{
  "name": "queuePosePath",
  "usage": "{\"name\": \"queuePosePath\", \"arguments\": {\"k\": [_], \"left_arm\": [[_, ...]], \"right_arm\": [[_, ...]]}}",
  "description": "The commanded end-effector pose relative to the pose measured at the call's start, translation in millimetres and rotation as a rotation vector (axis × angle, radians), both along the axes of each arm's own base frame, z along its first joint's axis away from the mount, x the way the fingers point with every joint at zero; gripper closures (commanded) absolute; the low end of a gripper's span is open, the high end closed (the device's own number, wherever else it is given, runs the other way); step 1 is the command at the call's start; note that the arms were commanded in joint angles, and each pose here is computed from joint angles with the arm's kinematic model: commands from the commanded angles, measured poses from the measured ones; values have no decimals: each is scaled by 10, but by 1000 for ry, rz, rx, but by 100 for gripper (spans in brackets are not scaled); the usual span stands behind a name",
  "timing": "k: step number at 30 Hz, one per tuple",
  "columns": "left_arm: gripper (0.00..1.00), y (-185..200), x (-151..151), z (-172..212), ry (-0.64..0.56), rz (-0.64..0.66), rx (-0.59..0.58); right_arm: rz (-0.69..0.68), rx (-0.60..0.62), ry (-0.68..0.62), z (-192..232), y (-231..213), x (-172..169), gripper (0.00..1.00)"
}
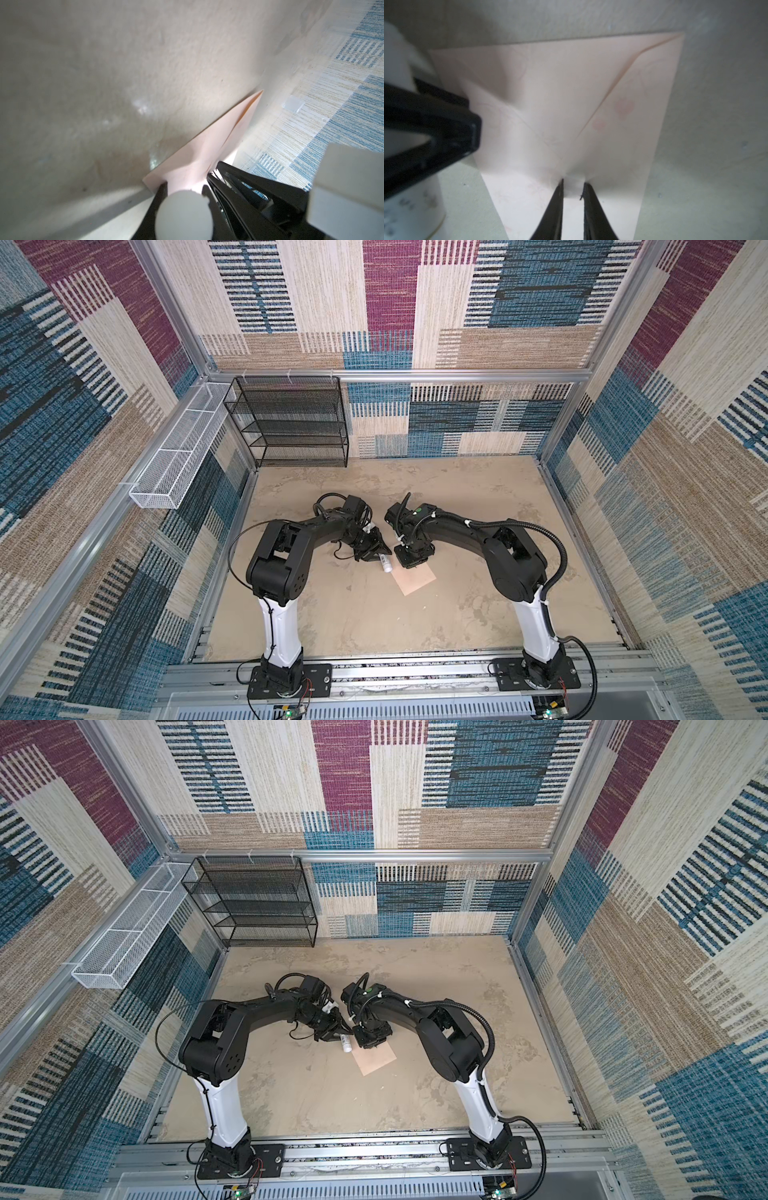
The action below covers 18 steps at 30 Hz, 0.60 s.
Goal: Place the letter into the envelope and seal it
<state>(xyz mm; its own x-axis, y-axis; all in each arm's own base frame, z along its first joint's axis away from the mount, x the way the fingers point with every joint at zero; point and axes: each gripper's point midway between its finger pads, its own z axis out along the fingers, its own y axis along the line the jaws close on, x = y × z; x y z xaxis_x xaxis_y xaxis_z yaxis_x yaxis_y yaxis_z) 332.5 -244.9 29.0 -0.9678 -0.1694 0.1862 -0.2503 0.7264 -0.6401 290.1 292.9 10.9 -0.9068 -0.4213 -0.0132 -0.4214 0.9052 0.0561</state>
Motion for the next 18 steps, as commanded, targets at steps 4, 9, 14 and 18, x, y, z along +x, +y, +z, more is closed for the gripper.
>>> {"name": "queuePosePath", "arguments": {"k": [4, 9, 14, 18], "left_arm": [[100, 117, -73, -108, 36, 5, 74], [100, 111, -71, -104, 37, 1, 74], [100, 102, -57, -92, 35, -6, 73], [100, 101, -54, -86, 33, -7, 72]], "right_arm": [[5, 60, 79, -135, 152, -126, 74], [10, 46, 16, 136, 181, 46, 70], [13, 40, -30, 394, 209, 157, 65], [13, 29, -61, 514, 208, 235, 65]]}}
